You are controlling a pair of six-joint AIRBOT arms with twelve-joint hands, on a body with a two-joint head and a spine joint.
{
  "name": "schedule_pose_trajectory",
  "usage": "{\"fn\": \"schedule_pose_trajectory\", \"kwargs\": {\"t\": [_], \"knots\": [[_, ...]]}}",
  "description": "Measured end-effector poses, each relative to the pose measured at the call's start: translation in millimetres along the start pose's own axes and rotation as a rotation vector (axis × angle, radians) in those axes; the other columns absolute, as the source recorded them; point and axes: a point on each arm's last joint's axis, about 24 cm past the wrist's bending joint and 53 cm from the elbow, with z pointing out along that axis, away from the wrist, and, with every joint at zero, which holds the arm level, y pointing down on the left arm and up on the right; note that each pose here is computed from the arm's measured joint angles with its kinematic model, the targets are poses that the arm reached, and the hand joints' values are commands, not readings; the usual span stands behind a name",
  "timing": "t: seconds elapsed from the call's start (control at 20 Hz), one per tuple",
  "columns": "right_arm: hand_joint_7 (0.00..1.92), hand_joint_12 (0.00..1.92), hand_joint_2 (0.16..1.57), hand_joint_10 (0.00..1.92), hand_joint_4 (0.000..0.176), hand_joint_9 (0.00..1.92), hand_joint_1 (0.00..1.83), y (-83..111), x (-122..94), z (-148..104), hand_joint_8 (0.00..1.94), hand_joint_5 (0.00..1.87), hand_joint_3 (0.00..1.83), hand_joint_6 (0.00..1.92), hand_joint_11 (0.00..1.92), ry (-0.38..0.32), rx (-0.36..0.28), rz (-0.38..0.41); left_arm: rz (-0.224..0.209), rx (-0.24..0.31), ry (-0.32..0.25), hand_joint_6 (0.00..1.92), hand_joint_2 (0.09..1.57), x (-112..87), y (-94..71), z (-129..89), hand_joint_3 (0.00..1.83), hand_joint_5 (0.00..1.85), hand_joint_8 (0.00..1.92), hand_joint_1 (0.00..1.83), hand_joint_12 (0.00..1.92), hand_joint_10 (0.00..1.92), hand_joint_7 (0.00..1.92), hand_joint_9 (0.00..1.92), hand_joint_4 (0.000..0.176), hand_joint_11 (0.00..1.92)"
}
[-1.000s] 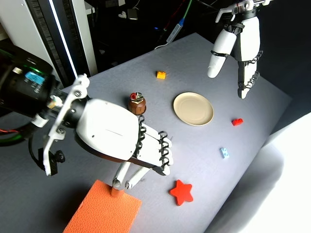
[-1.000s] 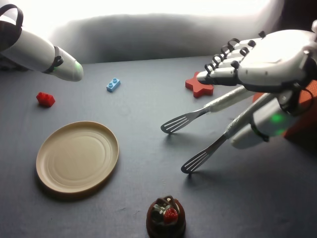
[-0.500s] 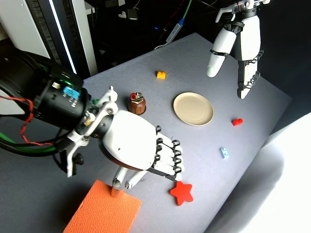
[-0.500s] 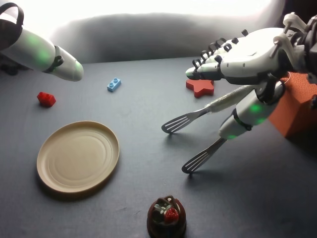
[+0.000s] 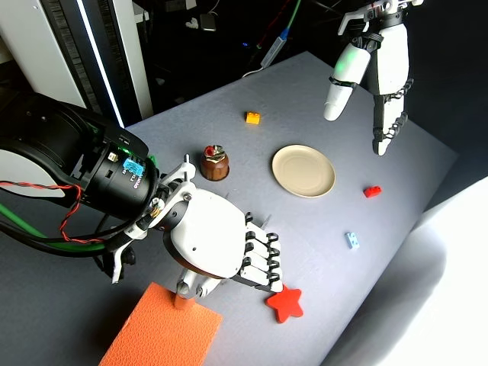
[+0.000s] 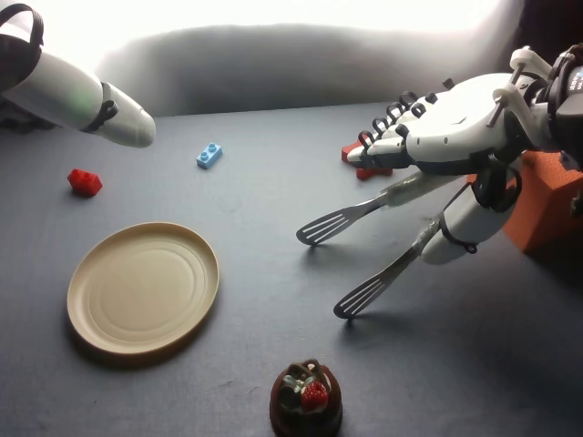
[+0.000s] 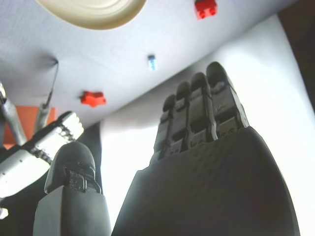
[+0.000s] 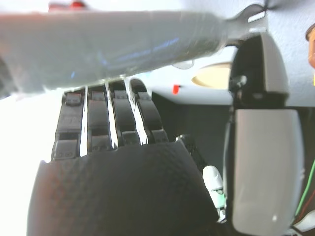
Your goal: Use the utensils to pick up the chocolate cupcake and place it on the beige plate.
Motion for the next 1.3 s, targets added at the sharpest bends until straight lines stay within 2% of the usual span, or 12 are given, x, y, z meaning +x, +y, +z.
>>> {"fn": "schedule_pose_trajectory", "kwargs": {"t": [0.15, 0.3, 0.5, 0.6, 0.9, 1.05, 1.15, 1.3], "knots": [[0.0, 0.0, 0.96, 0.0, 0.0, 0.0, 0.71, -2.1, 4, 1, 0.0, 0.0, 0.0, 0.0, 0.0, 0.005, 0.002, -0.007, 0.0, -0.001, 0.0, 0.0, 1.12, 0.1, 0.2, 0, 0.0, 0.05, 0.0, 0.15, 0.18, 0.0, 0.08, 0.06, 0.0, 0.0], [0.0, 0.0, 0.97, 0.0, 0.0, 0.0, 0.83, -5.0, 11, 2, 0.0, 0.0, 0.01, 0.0, 0.0, 0.018, 0.008, -0.027, 0.001, -0.004, 0.001, 0.0, 1.11, 0.3, 0.9, 0, 0.0, 0.08, 0.0, 0.17, 0.25, 0.01, 0.11, 0.08, 0.0, 0.0], [0.0, 0.0, 1.01, 0.0, 0.0, 0.0, 0.85, -8.1, 15, 4, 0.0, 0.0, 0.02, 0.0, 0.0, 0.027, 0.013, -0.032, 0.001, -0.005, 0.002, 0.0, 1.12, 0.4, 1.2, 0, 0.0, 0.04, 0.0, 0.18, 0.13, 0.0, 0.06, 0.04, 0.0, 0.0], [0.0, 0.0, 1.0, 0.0, 0.0, 0.0, 0.86, -9.4, 19, 8, 0.0, 0.0, 0.01, 0.0, 0.0, 0.032, 0.015, -0.043, 0.002, -0.004, 0.002, 0.0, 1.11, 0.7, 0.9, 0, 0.0, 0.06, 0.0, 0.18, 0.21, 0.0, 0.09, 0.07, 0.0, 0.0], [0.0, 0.0, 1.01, 0.0, 0.0, 0.0, 0.87, -13.7, 22, 14, 0.0, 0.0, 0.01, 0.0, 0.0, 0.03, 0.02, -0.05, 0.003, -0.005, 0.001, 0.0, 1.1, 0.5, 1.1, 0, 0.0, 0.05, 0.0, 0.2, 0.18, 0.0, 0.08, 0.07, 0.0, 0.0], [0.0, 0.0, 1.02, 0.0, 0.0, 0.0, 0.86, -12.1, 23, 15, 0.0, 0.0, 0.01, 0.0, 0.0, 0.029, 0.015, -0.054, 0.003, -0.004, 0.002, 0.0, 1.08, 0.8, 0.8, 0, 0.0, 0.06, 0.0, 0.28, 0.13, 0.0, 0.09, 0.05, 0.0, 0.0], [0.0, 0.0, 1.01, 0.0, 0.0, 0.0, 0.88, -13.5, 22, 16, 0.0, 0.0, 0.01, 0.0, 0.0, 0.027, 0.017, -0.066, 0.004, -0.005, 0.002, 0.0, 1.08, 0.6, 1.2, 0, 0.0, 0.07, 0.0, 0.24, 0.24, 0.0, 0.11, 0.08, 0.0, 0.0], [0.0, 0.0, 0.99, 0.0, 0.0, 0.0, 0.91, -13.1, 21, 15, 0.0, 0.0, 0.0, 0.0, 0.0, 0.025, 0.016, -0.1, 0.004, -0.004, 0.002, 0.0, 1.09, 0.8, 0.9, 0, 0.0, 0.05, 0.0, 0.24, 0.16, 0.0, 0.08, 0.06, 0.0, 0.0]]}}
